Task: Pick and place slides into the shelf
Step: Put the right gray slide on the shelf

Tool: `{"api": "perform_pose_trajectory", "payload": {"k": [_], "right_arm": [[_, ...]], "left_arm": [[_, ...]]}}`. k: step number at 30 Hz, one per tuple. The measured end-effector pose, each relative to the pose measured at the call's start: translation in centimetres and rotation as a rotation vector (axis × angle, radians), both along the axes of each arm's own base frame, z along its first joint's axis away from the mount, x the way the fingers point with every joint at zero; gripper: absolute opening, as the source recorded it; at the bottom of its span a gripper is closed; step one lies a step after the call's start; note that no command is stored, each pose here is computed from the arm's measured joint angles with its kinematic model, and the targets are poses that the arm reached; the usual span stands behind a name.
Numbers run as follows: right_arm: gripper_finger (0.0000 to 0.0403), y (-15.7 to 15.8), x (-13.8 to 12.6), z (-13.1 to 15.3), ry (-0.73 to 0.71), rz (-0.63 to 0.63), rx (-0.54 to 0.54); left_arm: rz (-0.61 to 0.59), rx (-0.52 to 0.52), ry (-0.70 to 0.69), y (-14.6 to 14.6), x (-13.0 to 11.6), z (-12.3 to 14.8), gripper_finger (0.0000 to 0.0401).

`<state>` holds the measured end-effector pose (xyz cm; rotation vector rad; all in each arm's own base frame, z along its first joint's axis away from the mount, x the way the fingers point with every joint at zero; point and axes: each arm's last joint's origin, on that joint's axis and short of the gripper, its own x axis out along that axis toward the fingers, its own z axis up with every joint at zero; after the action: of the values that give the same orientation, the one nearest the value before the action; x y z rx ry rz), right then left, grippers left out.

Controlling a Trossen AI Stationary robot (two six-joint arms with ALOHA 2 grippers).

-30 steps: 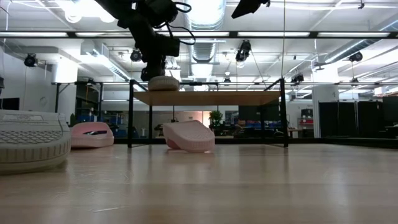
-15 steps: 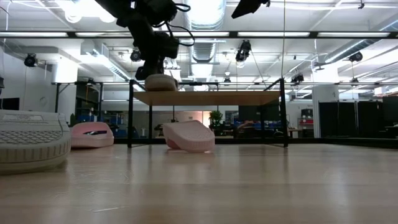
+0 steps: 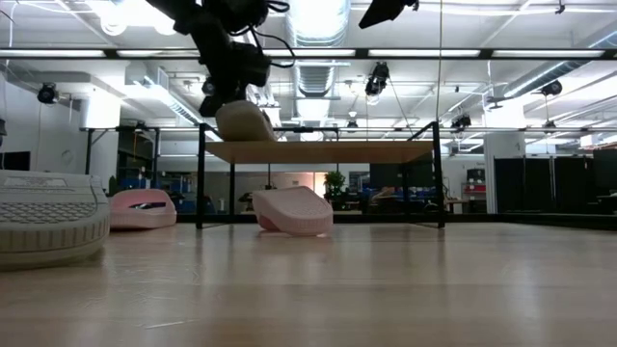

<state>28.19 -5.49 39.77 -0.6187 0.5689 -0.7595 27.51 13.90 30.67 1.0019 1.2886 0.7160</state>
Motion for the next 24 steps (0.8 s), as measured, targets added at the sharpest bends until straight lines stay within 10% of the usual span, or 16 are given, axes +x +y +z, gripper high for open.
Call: {"api": "perform_pose_trajectory", "payload": {"k": [24], "right_arm": [[0.0173, 0.00, 0.00, 0.01, -0.001, 0.000, 0.000]], "left_arm": [[-0.015, -0.002, -0.008, -0.61, 0.19, -0.11, 0.0006]]}}
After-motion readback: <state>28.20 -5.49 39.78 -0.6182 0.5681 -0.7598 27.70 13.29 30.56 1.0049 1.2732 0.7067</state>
